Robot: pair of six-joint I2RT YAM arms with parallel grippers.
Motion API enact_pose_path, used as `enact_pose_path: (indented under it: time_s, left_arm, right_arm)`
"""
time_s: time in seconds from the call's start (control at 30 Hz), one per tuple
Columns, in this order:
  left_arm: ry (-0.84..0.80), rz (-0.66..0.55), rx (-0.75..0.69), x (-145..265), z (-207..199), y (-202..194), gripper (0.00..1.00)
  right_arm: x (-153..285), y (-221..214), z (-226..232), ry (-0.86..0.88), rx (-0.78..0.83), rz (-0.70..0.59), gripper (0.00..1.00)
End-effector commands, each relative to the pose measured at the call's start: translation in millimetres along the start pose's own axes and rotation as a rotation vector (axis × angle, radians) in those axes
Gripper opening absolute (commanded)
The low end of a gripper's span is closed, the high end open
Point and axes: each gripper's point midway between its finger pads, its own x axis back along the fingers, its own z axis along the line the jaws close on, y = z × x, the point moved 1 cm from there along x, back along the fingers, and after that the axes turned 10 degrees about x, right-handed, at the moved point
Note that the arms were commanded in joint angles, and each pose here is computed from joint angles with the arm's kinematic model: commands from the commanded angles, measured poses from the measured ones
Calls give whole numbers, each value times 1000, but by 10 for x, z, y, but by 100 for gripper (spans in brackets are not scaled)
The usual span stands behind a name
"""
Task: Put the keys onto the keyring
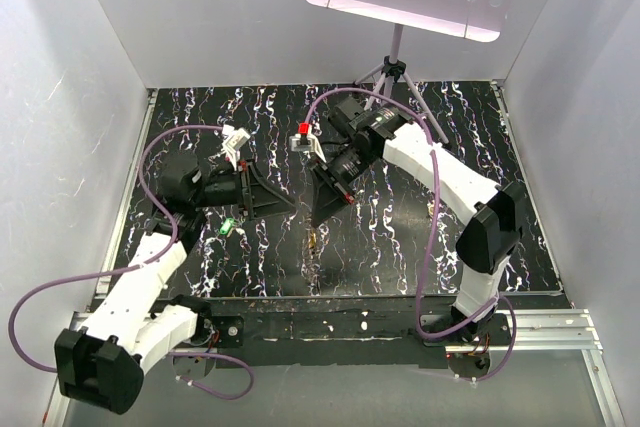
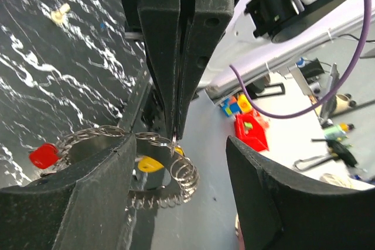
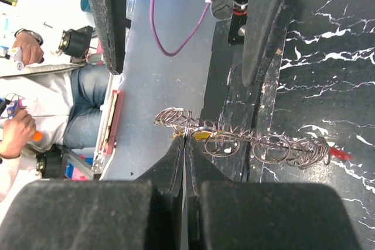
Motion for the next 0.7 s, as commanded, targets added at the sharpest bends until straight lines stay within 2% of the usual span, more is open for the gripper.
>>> enact_pose_path:
  time_s: [0.0,0.3,0.5,0.67]
  left_arm:
    - [-31,156,53,54,-48,-171,62]
    - [-38,212,94,-85,20,-249,57]
    - [-26,242,98,-183,63,-275,47]
    - [-32,267,103,-222,58,-295,32]
  right_arm:
    - [21,72,197,74,29,-21,1]
    - [1,77,141,91,5,-25,1]
    - [-7,68,143,94,1,-24,1]
    - [-8,71,140,93,1,-25,1]
